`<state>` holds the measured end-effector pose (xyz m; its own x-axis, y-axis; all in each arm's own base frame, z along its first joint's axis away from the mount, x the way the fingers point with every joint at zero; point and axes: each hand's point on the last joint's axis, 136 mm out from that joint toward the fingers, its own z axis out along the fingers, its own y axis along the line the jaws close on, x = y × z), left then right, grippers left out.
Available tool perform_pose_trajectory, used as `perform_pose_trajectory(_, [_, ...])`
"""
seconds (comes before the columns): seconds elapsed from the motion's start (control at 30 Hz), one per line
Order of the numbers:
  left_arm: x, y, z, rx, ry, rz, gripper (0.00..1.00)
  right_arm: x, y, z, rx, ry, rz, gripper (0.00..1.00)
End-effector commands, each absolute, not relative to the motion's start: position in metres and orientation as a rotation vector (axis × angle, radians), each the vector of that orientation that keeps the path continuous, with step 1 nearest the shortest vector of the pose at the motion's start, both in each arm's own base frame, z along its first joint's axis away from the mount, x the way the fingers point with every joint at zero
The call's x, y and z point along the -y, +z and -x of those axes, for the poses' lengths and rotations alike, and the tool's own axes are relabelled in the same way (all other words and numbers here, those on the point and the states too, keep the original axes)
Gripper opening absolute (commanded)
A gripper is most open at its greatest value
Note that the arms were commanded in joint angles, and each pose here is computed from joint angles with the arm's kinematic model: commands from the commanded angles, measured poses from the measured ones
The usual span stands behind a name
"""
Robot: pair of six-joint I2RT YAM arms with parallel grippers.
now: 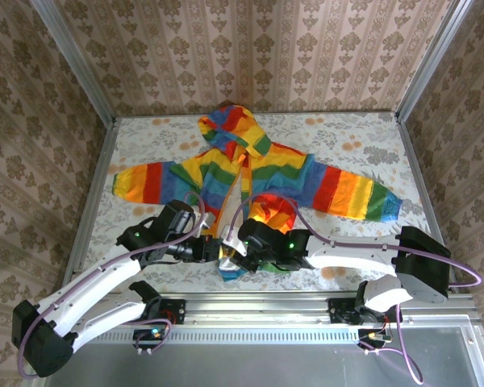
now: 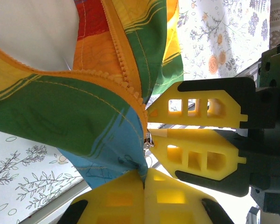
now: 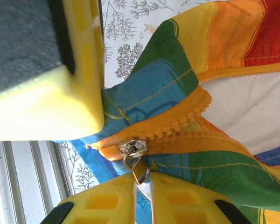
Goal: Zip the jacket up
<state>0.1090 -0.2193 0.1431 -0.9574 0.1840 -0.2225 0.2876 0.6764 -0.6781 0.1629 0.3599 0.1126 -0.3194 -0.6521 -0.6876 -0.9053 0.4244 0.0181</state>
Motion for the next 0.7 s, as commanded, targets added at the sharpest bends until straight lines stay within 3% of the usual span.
perform_pose_trajectory(0.0, [0.222,0.157,-0.107,-2.714,-1.164,-0.446,0.00,-0.360,0.120,-0.167,-2.033,0.521,1.303,0.19])
perform_pose_trajectory(0.27, [0.223,0.156,-0.105,-2.716,-1.170,-0.458,0.00,-0.370,0.125,-0.172,-2.004,0.516,1.306,0.23])
perform_pose_trajectory(0.5, [0.221,0.155,-0.103,-2.723,-1.163,-0.462,0.00,-0.370,0.130,-0.184,-1.992,0.457,1.264,0.09])
perform_pose_trajectory(0.67, [0.221,0.156,-0.103,-2.718,-1.163,-0.464,0.00,-0.374,0.128,-0.182,-1.968,0.463,1.304,0.15])
